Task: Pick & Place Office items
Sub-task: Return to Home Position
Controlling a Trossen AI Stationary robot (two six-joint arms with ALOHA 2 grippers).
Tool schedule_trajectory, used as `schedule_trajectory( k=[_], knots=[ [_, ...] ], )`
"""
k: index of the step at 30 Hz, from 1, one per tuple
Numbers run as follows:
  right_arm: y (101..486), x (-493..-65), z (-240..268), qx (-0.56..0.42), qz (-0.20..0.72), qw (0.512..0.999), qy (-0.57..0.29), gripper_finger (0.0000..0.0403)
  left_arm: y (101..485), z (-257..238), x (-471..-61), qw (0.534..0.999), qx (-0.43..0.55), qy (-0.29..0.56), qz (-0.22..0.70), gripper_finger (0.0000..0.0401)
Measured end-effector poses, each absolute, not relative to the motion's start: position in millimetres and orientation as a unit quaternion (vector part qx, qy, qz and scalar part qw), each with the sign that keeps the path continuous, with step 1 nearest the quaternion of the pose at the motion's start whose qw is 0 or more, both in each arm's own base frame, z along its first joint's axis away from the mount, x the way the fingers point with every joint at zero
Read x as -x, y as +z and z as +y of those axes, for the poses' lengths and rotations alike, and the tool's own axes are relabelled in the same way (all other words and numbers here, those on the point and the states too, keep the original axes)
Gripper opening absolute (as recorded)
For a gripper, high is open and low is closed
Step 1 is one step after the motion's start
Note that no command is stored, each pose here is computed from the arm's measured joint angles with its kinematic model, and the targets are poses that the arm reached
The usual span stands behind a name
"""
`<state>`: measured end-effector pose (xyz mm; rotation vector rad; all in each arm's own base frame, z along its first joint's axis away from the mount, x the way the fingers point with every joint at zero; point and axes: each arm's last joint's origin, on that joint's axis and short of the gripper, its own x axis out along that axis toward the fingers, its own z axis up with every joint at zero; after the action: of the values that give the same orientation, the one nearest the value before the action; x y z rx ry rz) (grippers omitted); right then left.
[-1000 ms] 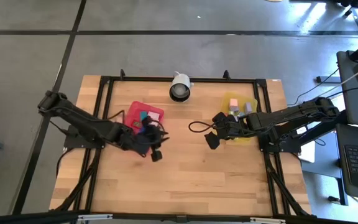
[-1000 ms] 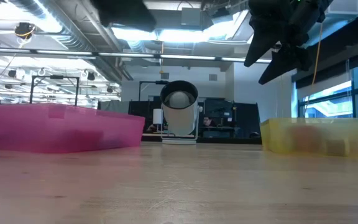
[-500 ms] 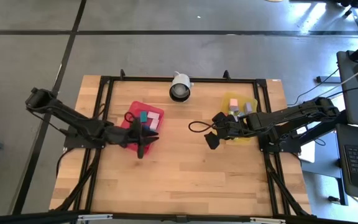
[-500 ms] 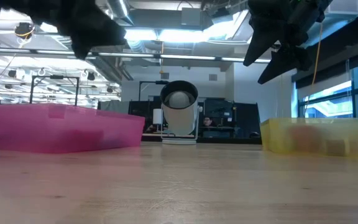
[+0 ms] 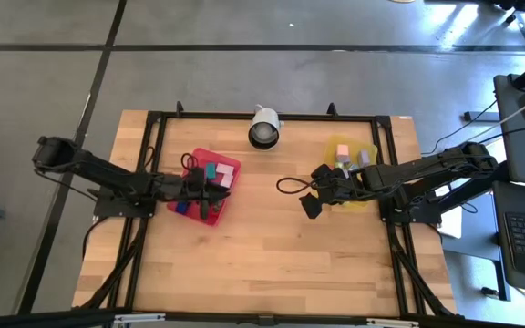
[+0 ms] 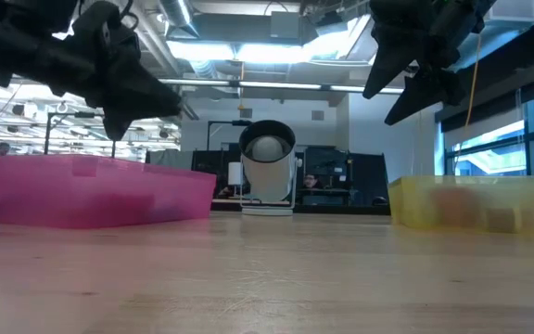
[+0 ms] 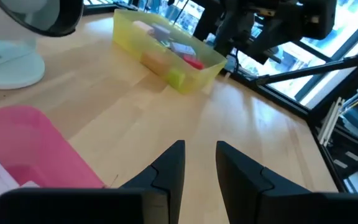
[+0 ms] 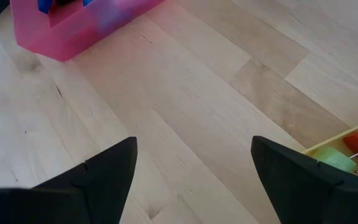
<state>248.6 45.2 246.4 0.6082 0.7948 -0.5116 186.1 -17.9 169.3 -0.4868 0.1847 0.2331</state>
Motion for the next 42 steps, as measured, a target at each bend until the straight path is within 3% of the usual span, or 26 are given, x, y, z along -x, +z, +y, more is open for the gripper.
schedule_trajectory(
  k=[16, 42],
  knots=[
    [246.5, -248.6, 45.2, -0.288, 0.377, 0.846, -0.242, 0.0318, 190.8, -12.6, -160.9, 0.971, 0.207, 0.106, 0.061, 0.0086],
    [246.5, -248.7, 45.2, -0.289, 0.376, 0.846, -0.242, 0.0318, 185.2, -21.6, -144.3, 0.959, 0.219, 0.150, 0.096, 0.0084]
  ],
)
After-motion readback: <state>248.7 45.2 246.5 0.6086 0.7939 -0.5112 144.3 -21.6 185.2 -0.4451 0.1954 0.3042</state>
